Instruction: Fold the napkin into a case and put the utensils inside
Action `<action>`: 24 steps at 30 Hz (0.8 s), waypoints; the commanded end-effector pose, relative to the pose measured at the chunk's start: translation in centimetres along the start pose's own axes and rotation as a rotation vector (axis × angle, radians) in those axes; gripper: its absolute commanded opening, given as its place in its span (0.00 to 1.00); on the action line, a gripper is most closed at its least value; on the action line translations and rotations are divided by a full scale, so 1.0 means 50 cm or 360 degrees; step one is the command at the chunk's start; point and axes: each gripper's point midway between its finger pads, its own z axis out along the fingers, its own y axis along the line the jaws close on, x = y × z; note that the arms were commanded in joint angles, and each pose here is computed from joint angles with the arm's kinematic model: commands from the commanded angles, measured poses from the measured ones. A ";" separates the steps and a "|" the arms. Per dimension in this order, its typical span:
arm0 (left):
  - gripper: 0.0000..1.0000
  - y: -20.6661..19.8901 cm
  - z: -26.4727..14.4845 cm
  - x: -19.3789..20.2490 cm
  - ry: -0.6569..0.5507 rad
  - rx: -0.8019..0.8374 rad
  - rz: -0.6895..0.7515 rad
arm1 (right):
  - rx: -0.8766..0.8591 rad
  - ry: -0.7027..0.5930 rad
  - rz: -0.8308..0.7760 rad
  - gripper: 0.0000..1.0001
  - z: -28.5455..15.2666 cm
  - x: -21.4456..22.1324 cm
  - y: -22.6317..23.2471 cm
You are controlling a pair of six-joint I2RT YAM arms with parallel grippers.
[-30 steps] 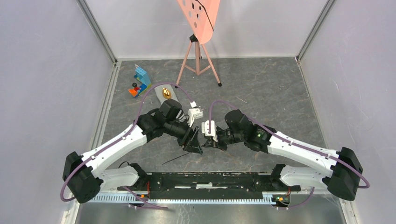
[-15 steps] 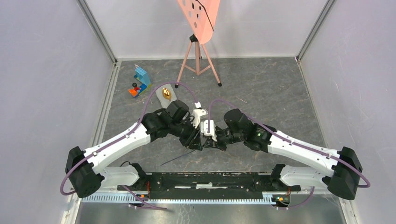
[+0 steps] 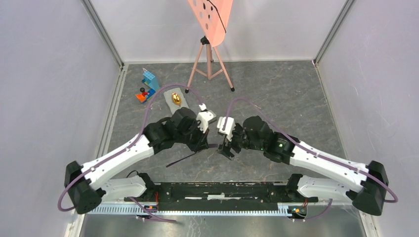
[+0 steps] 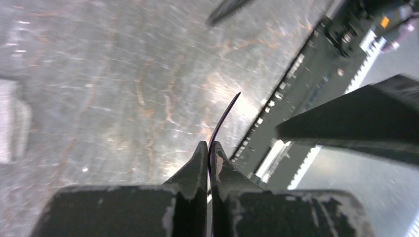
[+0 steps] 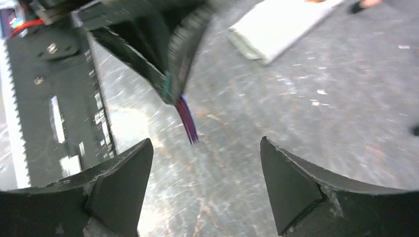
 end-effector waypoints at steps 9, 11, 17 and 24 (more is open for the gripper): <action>0.02 0.128 -0.239 -0.231 -0.1634 -0.0253 -0.0455 | 0.0108 -0.0860 0.0941 0.89 -0.016 -0.180 -0.042; 0.02 0.124 -0.276 -0.254 -0.1907 -0.0156 -0.0550 | -0.0172 -0.1024 0.1093 0.88 -0.007 -0.217 0.009; 0.02 0.104 -0.292 -0.292 -0.2071 0.0030 -0.0577 | -0.0226 -0.0943 0.1193 0.84 0.092 -0.236 0.037; 0.02 0.106 -0.291 -0.282 -0.2119 0.0083 -0.0639 | -0.0226 -0.0922 0.1292 0.63 0.130 -0.229 0.033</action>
